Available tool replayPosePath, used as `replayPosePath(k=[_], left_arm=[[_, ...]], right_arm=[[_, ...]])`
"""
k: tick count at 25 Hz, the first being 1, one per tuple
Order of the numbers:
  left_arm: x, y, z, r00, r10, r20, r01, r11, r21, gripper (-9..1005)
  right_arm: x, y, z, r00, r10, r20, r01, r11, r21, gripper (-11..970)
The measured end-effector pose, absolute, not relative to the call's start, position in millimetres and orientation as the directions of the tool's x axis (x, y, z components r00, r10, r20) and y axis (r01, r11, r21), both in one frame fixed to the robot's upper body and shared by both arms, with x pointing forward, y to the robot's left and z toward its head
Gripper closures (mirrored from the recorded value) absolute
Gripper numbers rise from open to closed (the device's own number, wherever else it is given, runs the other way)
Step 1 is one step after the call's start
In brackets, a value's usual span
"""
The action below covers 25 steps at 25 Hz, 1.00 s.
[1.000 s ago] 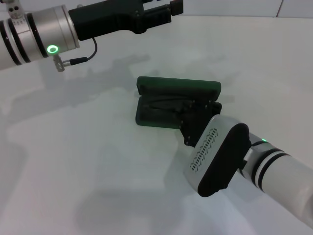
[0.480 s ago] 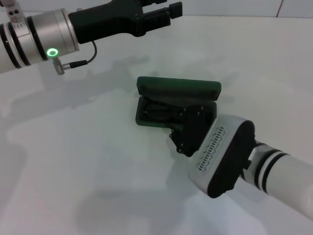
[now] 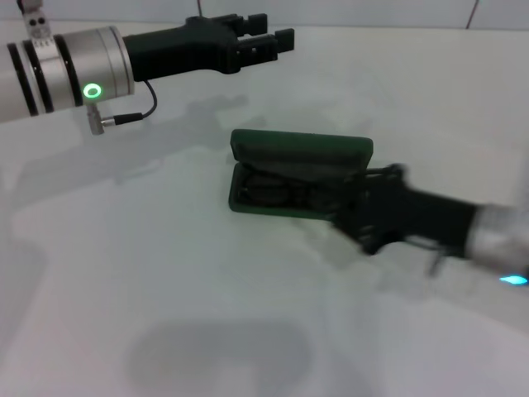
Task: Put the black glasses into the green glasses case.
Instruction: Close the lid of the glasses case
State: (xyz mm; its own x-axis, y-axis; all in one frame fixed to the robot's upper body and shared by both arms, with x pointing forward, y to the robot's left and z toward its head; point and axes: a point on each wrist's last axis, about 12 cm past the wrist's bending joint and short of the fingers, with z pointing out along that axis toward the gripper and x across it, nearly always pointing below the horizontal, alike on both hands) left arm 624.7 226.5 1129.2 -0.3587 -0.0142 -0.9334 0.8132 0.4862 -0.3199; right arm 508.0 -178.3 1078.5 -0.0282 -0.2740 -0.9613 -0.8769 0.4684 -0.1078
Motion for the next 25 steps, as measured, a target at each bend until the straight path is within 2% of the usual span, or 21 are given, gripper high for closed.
replayPosePath(k=[5,7,10,15,19,20,25], left_arm=[[629,219,1127,-0.378,0.04,-0.925,0.809,0.499,-0.309,347],[629,211,1126,-0.379,0.109,-0.919,0.835,0.467,-0.289,347],[621,206,1124,-0.363,0.211,-0.908,0.883,0.388,-0.263,346],[600,203,1116,-0.309,0.356,-0.882,0.945,0.216,-0.244,346],[597,194,1109,-0.331,0.423,-0.844,0.942,0.201,-0.268,346],[596,186,1102,-0.349,0.489,-0.8,0.937,0.211,-0.279,346],[602,171,1095,-0.364,0.564,-0.741,0.931,0.246,-0.271,347]], right_arm=[[529,-259,1078,-0.186,0.015,-0.982,-0.844,0.51,0.168,727],[530,-284,1075,-0.211,0.113,-0.971,-0.804,0.546,0.238,727],[529,-306,1074,-0.209,0.164,-0.964,-0.755,0.599,0.266,727],[531,-318,1080,-0.157,0.207,-0.966,-0.715,0.651,0.255,727],[534,-320,1083,-0.131,0.237,-0.963,-0.694,0.671,0.26,727],[535,-319,1084,-0.128,0.239,-0.963,-0.694,0.671,0.259,727],[537,-317,1086,-0.121,0.238,-0.964,-0.699,0.669,0.253,727]])
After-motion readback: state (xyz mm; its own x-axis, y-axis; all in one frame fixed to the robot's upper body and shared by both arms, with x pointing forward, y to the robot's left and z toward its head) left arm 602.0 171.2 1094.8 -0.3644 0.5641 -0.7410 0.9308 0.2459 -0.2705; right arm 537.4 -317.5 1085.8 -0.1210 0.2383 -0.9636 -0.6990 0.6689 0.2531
